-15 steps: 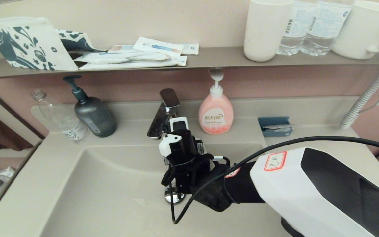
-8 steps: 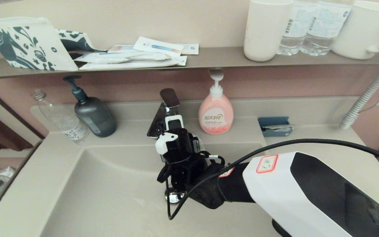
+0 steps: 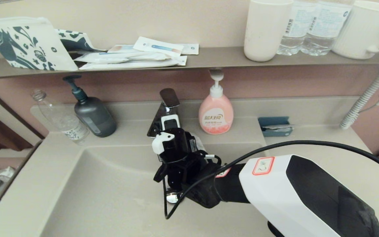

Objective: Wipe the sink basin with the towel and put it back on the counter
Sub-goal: Wipe the sink

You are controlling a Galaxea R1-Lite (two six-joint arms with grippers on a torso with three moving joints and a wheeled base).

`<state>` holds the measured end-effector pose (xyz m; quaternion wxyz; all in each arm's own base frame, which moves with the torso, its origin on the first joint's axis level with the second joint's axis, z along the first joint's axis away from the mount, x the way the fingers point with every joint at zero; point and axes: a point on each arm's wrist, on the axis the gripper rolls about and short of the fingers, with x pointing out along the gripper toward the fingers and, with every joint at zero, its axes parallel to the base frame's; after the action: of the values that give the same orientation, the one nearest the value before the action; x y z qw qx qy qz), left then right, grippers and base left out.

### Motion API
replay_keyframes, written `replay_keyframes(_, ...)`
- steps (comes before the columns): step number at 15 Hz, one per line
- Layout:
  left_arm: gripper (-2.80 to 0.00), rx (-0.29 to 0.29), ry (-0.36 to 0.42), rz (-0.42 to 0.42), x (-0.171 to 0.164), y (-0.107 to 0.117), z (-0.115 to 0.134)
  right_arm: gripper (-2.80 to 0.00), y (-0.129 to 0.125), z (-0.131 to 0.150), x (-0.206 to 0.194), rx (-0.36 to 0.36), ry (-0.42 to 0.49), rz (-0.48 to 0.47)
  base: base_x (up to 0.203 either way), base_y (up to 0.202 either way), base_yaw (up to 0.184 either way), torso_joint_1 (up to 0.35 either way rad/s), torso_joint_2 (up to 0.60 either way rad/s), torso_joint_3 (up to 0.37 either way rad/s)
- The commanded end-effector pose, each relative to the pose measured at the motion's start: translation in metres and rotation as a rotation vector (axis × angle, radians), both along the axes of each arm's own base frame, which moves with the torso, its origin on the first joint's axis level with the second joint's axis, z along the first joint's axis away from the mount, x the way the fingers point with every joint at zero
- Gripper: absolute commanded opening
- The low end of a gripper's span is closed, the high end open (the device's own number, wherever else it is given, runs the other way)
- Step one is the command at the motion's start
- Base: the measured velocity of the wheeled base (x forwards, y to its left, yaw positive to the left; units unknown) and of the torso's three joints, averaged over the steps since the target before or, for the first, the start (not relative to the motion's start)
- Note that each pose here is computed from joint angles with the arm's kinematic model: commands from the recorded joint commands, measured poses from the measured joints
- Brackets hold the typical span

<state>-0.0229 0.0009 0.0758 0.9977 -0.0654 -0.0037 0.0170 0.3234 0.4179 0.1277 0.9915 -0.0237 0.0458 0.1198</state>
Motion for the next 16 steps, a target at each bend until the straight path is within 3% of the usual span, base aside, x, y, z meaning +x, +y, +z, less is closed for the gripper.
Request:
replay_keyframes(1,-2.8,-0.001,0.0,0.0,0.0,0.0,0.0,-2.8,-0.004,0.004,0.0,0.001,-0.001,-0.011,0.0,0.0,0.0,0.0,0.0,0.0)
replay_keyframes(4,-2.8,-0.001,0.002,0.001,0.0,0.0,0.0,-2.8,-0.022,0.004,0.0,-0.029,0.029,-0.032,0.0,0.0,0.0,0.0,0.0,0.0)
replay_keyframes(10,-2.8,-0.001,0.001,-0.001,0.0,0.0,0.0,-2.8,-0.051,0.013,0.006,-0.014,0.045,-0.081,0.0,0.0,0.0,0.0,0.0,0.0)
replay_keyframes(16,-2.8,-0.001,0.001,-0.001,0.0,0.0,0.0,-2.8,-0.085,0.012,0.006,-0.062,0.088,-0.124,0.0,0.0,0.0,0.0,0.0,0.0)
